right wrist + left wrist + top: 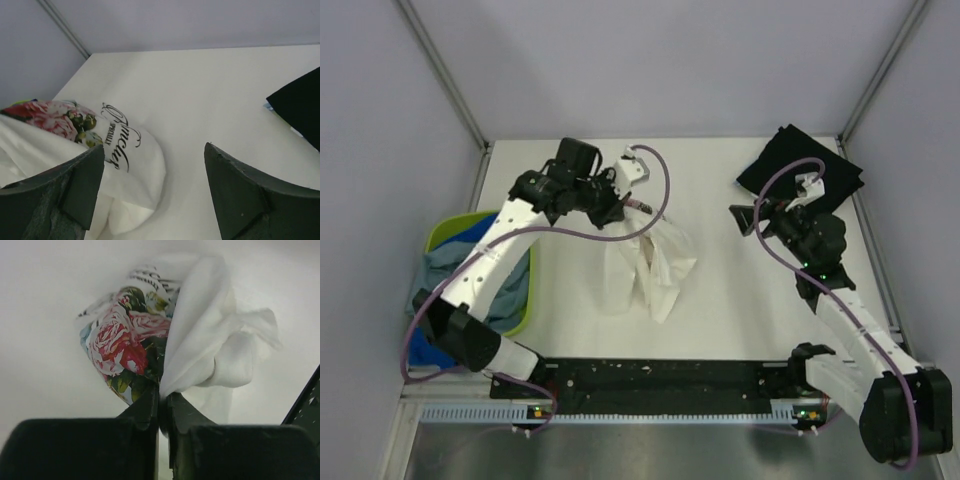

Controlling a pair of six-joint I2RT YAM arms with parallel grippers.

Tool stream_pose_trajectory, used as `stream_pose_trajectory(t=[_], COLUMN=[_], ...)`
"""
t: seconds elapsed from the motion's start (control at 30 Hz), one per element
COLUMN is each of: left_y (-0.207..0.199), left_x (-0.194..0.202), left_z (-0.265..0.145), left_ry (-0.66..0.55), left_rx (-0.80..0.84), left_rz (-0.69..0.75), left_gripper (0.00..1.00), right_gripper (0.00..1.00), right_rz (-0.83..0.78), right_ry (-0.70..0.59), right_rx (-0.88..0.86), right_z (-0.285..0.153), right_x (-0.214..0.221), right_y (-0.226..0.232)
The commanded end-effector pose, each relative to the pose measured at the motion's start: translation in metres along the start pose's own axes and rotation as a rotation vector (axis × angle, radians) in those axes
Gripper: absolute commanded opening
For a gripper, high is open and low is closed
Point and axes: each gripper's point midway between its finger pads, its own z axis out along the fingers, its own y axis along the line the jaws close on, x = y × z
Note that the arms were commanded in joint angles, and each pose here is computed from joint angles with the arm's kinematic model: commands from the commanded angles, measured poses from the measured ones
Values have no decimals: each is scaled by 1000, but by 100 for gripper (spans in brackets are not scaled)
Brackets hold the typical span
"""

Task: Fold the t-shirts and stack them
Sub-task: Move the tshirt to the center of the board, then flatten out the tshirt

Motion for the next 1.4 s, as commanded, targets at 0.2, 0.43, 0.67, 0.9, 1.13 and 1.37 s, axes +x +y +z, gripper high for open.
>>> stream_pose_trajectory(t=[0.2, 0.43, 0.67, 0.9, 1.13, 1.37], left_y=[39, -7, -46, -61, -41, -4], left_x=[26, 119, 180, 202, 195, 167], left_z=[26, 16, 15, 18, 40, 75], left_ry=[81, 258, 296, 315, 268, 195], left_rx=[-147, -59, 21, 60, -25, -140], left_rz=[34, -21, -1, -17, -28, -6], left_gripper=[80, 79, 78, 79, 81, 99], right_gripper=[47, 59, 65, 45, 0, 0], right_rz=[-9, 87, 151, 190, 47, -117], right_ry=[343, 644, 716, 841, 622, 425], right_rx=[179, 8, -86, -76, -109, -79], right_z=[10, -11, 10, 42, 65, 37], right_x=[40, 142, 197, 244, 142, 27], right_y=[-8, 61, 89, 87, 101, 106])
